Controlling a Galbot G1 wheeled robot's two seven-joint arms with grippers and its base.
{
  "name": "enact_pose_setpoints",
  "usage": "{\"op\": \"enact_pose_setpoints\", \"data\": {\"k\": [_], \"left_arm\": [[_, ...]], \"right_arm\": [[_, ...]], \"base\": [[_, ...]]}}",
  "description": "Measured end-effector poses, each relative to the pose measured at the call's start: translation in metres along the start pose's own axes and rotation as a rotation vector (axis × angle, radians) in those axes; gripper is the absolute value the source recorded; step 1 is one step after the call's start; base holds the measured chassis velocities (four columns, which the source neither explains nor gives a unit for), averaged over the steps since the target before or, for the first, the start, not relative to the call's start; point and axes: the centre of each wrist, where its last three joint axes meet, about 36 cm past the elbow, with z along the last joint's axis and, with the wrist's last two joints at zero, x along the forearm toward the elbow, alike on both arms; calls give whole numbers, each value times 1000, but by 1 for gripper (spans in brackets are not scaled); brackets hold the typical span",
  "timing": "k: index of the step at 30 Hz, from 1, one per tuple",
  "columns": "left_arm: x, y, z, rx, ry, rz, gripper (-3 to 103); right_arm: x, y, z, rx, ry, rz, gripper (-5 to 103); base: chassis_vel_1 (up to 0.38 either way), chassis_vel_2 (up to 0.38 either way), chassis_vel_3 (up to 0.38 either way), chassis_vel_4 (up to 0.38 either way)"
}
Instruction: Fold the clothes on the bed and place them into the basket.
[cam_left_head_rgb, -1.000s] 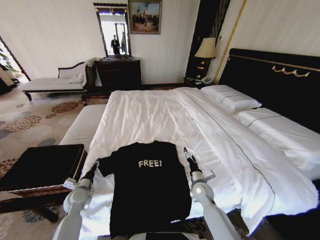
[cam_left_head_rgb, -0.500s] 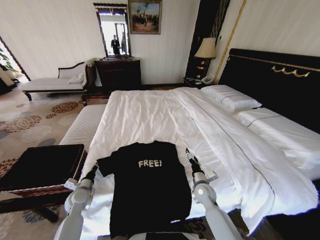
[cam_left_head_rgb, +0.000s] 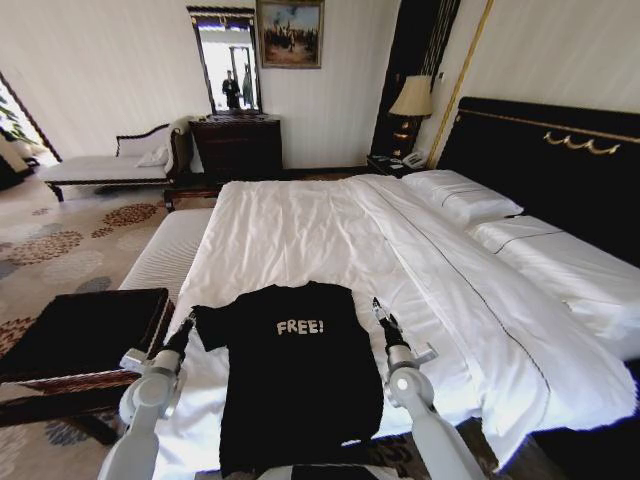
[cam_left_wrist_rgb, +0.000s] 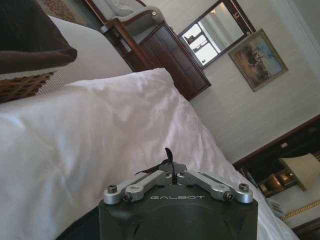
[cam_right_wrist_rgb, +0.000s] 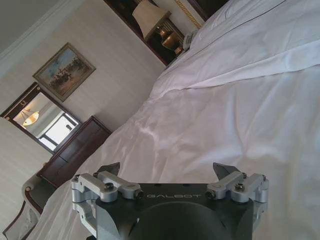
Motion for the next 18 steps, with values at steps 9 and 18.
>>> {"op": "enact_pose_setpoints", "data": {"k": [9,18], "left_arm": [[-5,-14,37,30,58,18,0],[-20,-25,68,39,110,39,0]], "right_arm": [[-10,1,4,5,10,-2,100],[-18,3,14,6,31,-5,100]], "base": [[0,0,0,0],[0,0,0,0]]}}
